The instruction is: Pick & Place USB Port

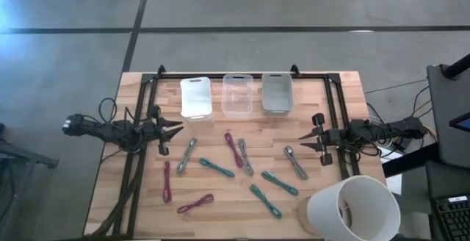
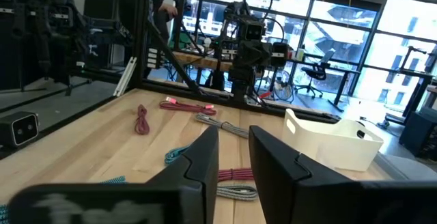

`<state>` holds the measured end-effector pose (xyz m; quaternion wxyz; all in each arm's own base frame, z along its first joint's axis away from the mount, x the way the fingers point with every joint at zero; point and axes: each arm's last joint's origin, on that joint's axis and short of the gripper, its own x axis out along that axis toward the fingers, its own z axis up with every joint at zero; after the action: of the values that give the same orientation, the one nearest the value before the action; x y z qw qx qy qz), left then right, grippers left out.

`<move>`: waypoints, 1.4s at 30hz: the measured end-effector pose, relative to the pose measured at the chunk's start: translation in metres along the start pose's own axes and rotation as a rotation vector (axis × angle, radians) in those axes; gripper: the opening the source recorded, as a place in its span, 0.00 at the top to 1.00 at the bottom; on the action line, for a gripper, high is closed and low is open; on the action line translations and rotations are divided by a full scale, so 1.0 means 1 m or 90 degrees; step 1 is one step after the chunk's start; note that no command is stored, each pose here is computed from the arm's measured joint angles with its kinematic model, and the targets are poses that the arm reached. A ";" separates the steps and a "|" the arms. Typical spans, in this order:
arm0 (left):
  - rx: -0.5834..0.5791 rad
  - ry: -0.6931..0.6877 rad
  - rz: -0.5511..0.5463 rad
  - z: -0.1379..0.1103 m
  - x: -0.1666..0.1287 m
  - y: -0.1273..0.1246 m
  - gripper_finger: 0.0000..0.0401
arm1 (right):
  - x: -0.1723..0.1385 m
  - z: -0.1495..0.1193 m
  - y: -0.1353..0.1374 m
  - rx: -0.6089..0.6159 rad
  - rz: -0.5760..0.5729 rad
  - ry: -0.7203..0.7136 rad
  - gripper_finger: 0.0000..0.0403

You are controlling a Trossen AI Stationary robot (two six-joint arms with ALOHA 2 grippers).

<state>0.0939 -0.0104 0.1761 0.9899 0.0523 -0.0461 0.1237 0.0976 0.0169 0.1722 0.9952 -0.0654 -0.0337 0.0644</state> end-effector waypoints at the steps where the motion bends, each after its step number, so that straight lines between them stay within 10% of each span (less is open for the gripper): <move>1: 0.000 0.000 0.000 0.000 0.000 0.000 0.78 | 0.000 0.000 0.000 0.000 0.000 0.000 0.82; 42: 0.000 0.000 0.000 0.000 0.000 0.000 0.78 | 0.000 0.000 0.000 0.000 0.000 0.000 0.80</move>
<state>0.0939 -0.0104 0.1761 0.9899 0.0523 -0.0461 0.1237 0.0976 0.0169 0.1722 0.9952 -0.0654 -0.0338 0.0643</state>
